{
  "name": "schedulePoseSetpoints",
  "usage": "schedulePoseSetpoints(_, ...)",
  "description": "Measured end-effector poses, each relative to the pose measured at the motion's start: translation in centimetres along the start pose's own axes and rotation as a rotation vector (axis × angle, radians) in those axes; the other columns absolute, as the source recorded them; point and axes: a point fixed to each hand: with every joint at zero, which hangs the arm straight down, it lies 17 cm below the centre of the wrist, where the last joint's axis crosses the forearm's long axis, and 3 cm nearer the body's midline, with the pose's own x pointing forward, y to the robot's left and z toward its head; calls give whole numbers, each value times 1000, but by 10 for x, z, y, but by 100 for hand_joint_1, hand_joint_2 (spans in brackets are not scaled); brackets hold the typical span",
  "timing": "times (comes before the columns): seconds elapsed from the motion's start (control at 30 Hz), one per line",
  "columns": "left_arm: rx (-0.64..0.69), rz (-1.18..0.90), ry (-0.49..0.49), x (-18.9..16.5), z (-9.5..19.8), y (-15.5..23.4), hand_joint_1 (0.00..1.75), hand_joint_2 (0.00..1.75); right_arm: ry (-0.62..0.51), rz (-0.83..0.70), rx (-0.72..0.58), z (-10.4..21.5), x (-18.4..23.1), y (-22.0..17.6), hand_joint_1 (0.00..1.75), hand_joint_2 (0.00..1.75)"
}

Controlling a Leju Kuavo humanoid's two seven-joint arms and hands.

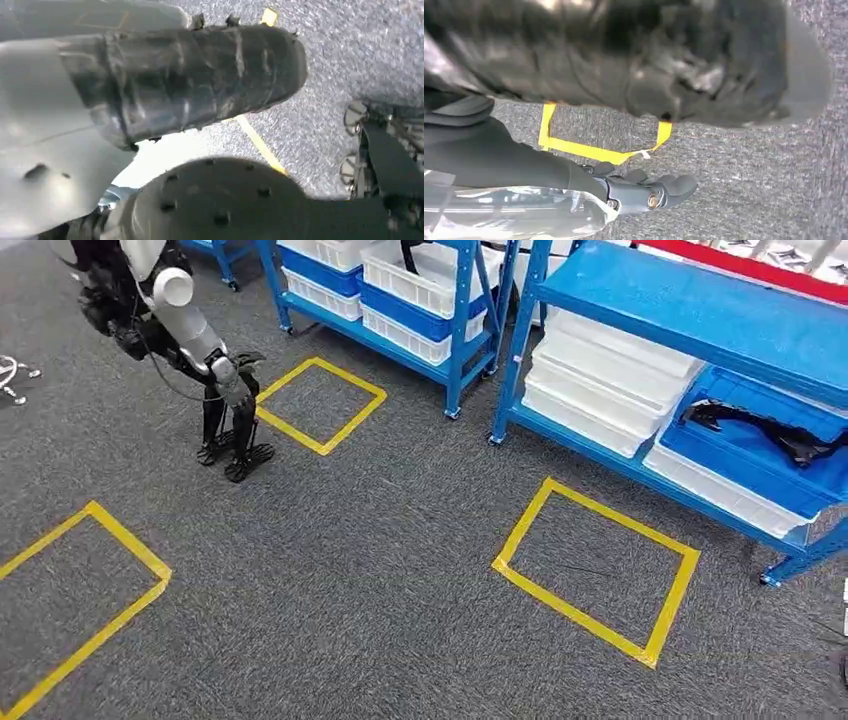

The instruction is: Take the parts from the cabinet and place them on the table.

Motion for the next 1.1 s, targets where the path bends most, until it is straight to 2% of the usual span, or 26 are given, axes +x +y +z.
schedulePoseSetpoints(0.33, 12, -6, 10, -6, 2, 10, 0, 0, 2, 16, 18, 1, -1, 5, 0, 0)
schedulePoseSetpoints(1.1, -6, 24, -8, 1, 1, 0, 0, 0, 8, 20, 22, 1, -2, 7, 0, 0)
